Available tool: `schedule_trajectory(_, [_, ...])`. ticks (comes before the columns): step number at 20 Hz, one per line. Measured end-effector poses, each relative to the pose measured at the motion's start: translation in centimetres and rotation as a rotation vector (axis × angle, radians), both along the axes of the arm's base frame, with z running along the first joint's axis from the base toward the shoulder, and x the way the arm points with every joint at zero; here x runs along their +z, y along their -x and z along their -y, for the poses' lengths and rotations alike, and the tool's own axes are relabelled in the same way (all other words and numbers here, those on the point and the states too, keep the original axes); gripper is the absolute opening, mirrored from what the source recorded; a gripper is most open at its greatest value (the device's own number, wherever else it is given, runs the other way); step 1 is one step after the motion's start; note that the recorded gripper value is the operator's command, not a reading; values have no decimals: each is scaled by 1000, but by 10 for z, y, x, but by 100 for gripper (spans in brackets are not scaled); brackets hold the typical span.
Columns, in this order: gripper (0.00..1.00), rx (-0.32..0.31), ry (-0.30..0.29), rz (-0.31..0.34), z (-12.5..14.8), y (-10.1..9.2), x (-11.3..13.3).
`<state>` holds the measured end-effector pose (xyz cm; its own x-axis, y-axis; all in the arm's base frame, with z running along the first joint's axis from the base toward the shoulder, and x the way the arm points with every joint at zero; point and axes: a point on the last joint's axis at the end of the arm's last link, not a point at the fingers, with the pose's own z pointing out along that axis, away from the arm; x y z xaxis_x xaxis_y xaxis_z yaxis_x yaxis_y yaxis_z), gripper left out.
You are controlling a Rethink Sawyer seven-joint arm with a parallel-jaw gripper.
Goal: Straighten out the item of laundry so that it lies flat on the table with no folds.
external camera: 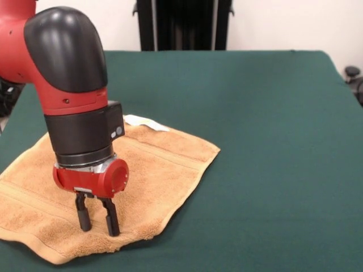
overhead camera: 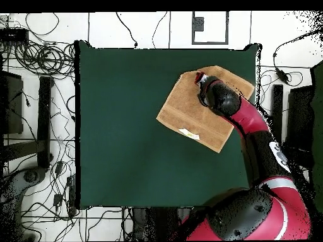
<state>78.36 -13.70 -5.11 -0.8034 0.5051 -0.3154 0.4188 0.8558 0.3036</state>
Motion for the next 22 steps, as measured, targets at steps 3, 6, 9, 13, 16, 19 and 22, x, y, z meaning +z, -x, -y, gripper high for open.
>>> schedule_trajectory(3, [100,-6,-7,0,1,0,0])
schedule_trajectory(6, [0,-16,-17,-5,3,2,-2])
schedule_trajectory(9, [0,-19,-19,-7,5,4,-4])
schedule_trajectory(13, [0,-33,-32,-10,9,4,-5])
schedule_trajectory(16, [0,-36,-35,-11,9,4,-5])
schedule_trajectory(19, [0,-38,-37,-11,9,4,-5])
schedule_trajectory(22, [0,-39,-38,-11,9,4,-5])
